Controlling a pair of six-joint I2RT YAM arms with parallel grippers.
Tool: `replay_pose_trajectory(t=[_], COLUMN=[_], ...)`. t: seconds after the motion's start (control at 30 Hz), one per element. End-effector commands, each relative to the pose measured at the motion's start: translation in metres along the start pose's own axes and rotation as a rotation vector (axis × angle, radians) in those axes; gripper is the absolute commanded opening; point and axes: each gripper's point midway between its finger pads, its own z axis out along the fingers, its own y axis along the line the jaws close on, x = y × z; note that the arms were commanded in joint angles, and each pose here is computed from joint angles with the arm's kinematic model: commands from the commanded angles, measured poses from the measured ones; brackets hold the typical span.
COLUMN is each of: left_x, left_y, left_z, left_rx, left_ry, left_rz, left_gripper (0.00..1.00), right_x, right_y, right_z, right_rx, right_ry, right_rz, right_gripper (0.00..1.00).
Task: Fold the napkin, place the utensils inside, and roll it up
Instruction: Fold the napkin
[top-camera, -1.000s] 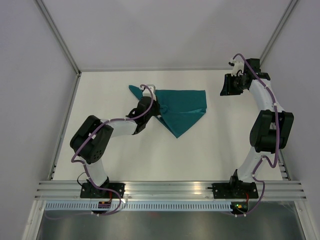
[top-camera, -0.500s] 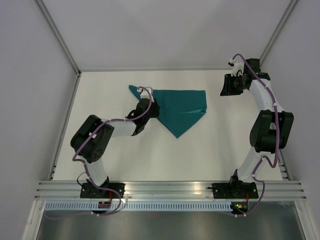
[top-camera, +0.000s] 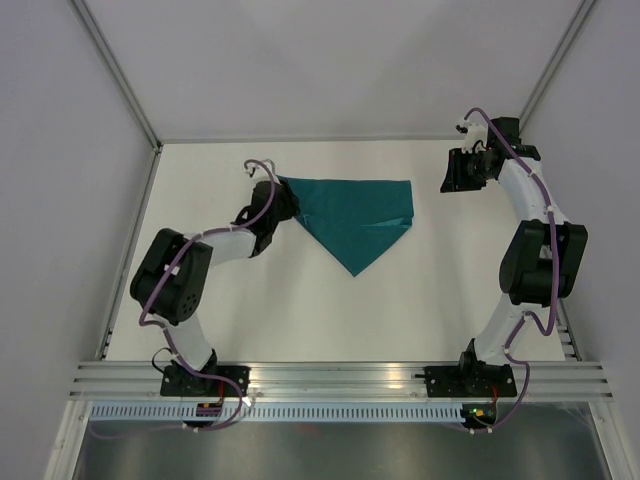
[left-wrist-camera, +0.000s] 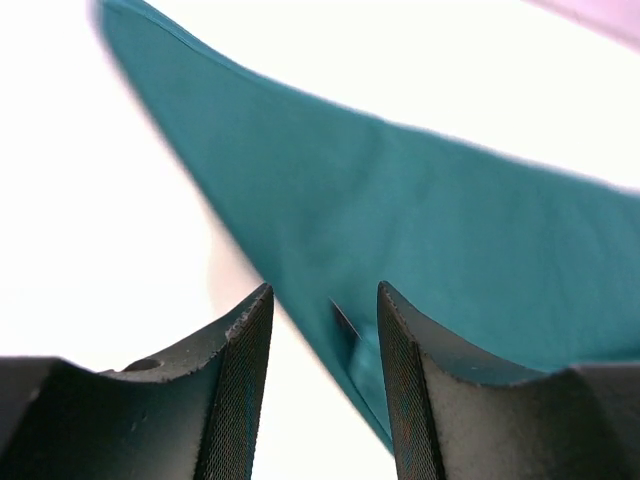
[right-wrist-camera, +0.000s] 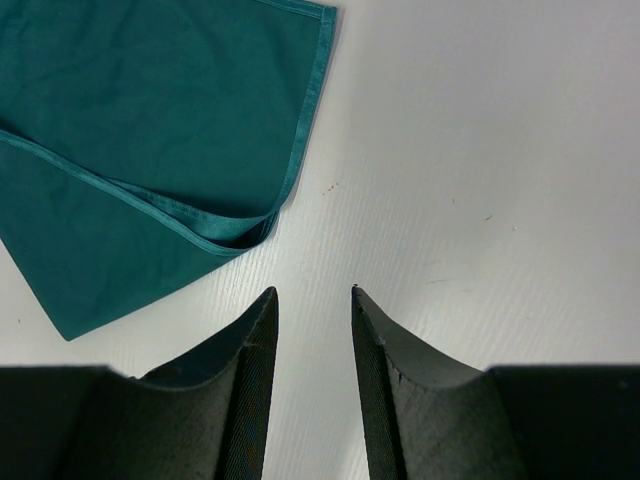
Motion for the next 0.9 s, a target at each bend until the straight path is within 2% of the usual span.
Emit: replay_pose_trajectory(t=[0.0, 0.1, 0.17, 0.4, 0.63, 0.87], left_x=[-0.059, -0.073, -0.078, -0.070, -0.058, -0.049], left_y=[0.029, 0.050, 0.055, 0.085, 0.093, 0.104], left_z=[0.014, 0.031, 0.046, 0.085, 0.101, 0.113], left_rx=[-0.069, -0.108, -0.107, -0.148, -0.174, -0.225], left_ry=[-0.050, -0.035, -0.016, 0.068, 0.088, 0.100], left_rz=[-0.189, -0.238, -0.253, -0.341, -0.382, -0.447], left_gripper=[0.52, 0.52, 0.57, 0.57, 0.69, 0.65], right_x=[-0.010, -0.011, -0.013, -0.014, -0.014, -0.014], right_y=[0.008, 0.010, 0.011, 0.016, 0.017, 0.016], right_z=[-0.012, -0.009, -0.009, -0.004, -0.002, -0.005], right_rx=[0.002, -0.004, -0.007, -0.018, -0.022, -0.017], right_ry=[-0.032, -0.030, -0.032, -0.027, -0.022, -0.024], right_rz=[-0.034, -0.038, -0.040, -0.046, -0.051, -0.061], right_gripper=[0.41, 0.41, 0.41, 0.41, 0.41, 0.41])
